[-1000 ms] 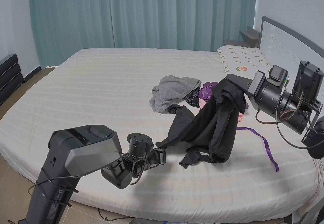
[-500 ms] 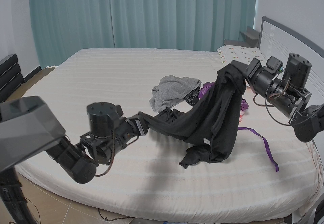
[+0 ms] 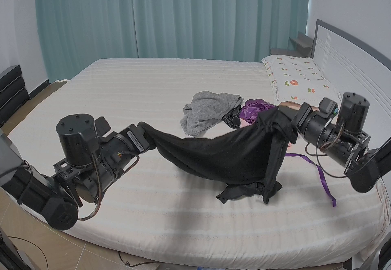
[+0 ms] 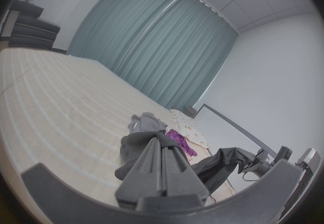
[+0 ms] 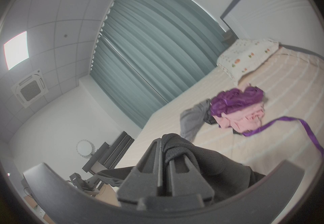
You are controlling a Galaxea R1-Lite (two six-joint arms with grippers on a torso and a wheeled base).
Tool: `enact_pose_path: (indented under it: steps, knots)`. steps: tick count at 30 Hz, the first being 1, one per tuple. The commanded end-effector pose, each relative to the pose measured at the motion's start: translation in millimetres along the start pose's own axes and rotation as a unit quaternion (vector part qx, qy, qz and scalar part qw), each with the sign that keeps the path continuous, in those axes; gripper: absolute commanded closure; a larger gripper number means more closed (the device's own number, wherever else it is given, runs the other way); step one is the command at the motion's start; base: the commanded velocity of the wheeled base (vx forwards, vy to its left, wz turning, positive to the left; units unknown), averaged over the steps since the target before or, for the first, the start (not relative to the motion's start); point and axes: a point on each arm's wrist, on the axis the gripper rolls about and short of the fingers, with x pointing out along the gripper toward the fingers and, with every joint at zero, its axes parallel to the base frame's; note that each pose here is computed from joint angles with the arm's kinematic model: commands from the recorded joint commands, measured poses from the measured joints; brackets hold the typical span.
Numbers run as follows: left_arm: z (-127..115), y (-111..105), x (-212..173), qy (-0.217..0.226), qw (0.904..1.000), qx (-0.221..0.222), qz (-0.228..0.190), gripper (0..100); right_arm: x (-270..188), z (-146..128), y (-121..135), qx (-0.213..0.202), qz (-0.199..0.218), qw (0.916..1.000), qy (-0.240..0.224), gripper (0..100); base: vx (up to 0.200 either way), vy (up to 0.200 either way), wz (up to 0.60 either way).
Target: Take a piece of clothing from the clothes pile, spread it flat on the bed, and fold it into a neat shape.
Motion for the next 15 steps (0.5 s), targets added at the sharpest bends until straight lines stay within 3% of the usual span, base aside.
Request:
enact_pose_path:
  steps: [1,6,15]
  knots:
    - [-38.9,17.5,-0.3,0.067,0.9968,-0.017,0.04,100,15.2,-52.3,-25.5,0.016,-0.031,0.9974,0.064,100,0.0,0.0,0.0]
    - [-56.3,15.5,-8.4,0.094,0.9941,-0.029,0.047,100,16.4,-67.3,-16.3,0.054,-0.028,0.9961,0.064,100,0.0,0.0,0.0]
    - [-67.1,12.1,-17.5,0.11,0.9925,-0.019,0.05,100,7.6,-70.0,-10.5,0.06,-0.029,0.9957,0.065,100,0.0,0.0,0.0]
